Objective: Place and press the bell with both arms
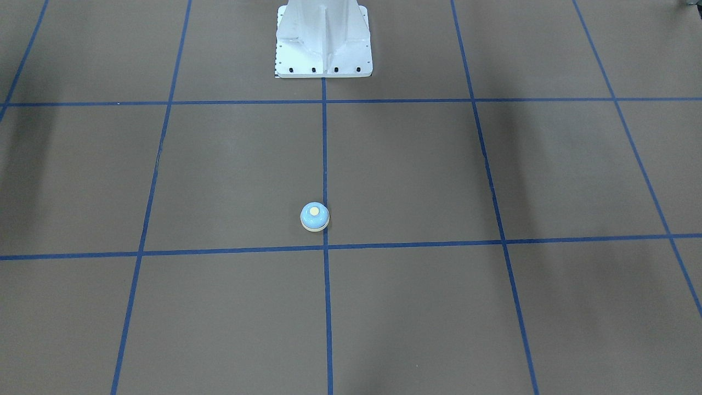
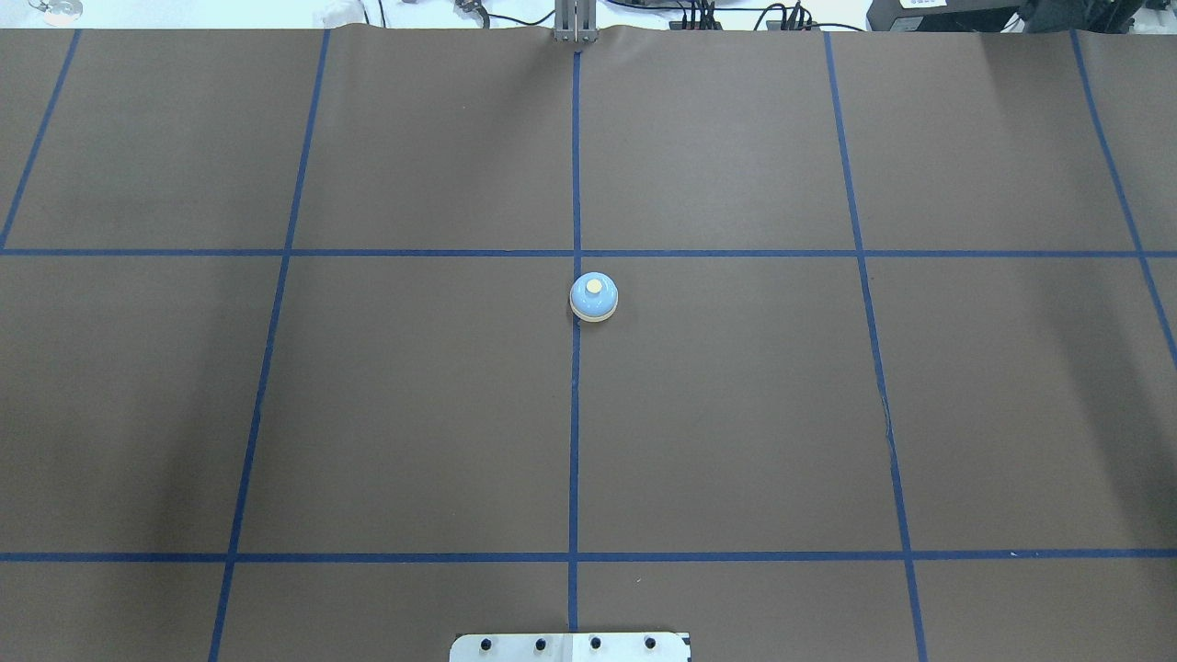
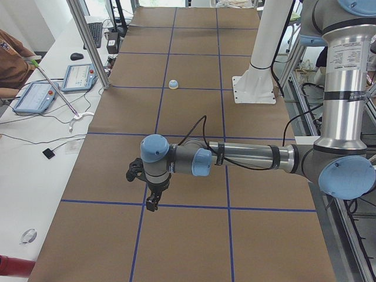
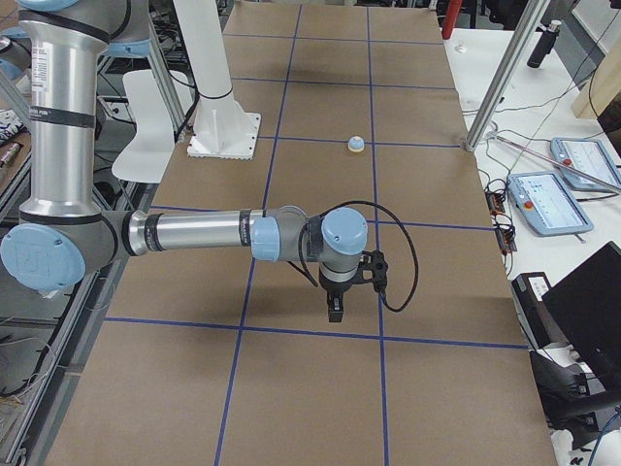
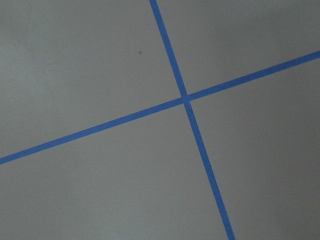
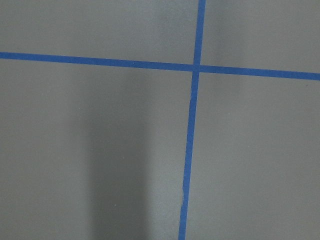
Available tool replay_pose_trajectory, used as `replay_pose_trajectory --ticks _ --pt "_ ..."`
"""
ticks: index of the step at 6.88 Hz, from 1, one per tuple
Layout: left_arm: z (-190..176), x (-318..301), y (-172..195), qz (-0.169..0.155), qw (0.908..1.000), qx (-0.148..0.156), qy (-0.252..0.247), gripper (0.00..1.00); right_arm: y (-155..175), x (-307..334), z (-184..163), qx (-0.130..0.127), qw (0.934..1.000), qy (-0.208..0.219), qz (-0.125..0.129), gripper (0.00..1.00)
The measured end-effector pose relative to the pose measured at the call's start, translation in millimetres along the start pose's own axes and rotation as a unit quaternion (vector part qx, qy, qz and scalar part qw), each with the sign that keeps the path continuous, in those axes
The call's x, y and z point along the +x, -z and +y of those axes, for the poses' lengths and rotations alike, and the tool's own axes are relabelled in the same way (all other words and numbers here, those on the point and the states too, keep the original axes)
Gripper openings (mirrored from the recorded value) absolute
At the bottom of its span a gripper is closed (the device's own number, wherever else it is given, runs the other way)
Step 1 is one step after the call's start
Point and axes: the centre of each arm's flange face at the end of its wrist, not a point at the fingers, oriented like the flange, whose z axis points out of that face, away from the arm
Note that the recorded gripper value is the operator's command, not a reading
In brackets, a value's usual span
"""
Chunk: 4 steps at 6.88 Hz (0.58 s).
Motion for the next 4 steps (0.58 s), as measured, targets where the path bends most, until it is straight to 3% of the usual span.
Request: replay_pose_trajectory --ticks 4 --pt "20.2 -3.3 -3.7 0.002 0.9999 -0.006 0.013 1.00 1.3 -1.6 -0.2 0.001 1.0000 0.001 -0.001 1.00"
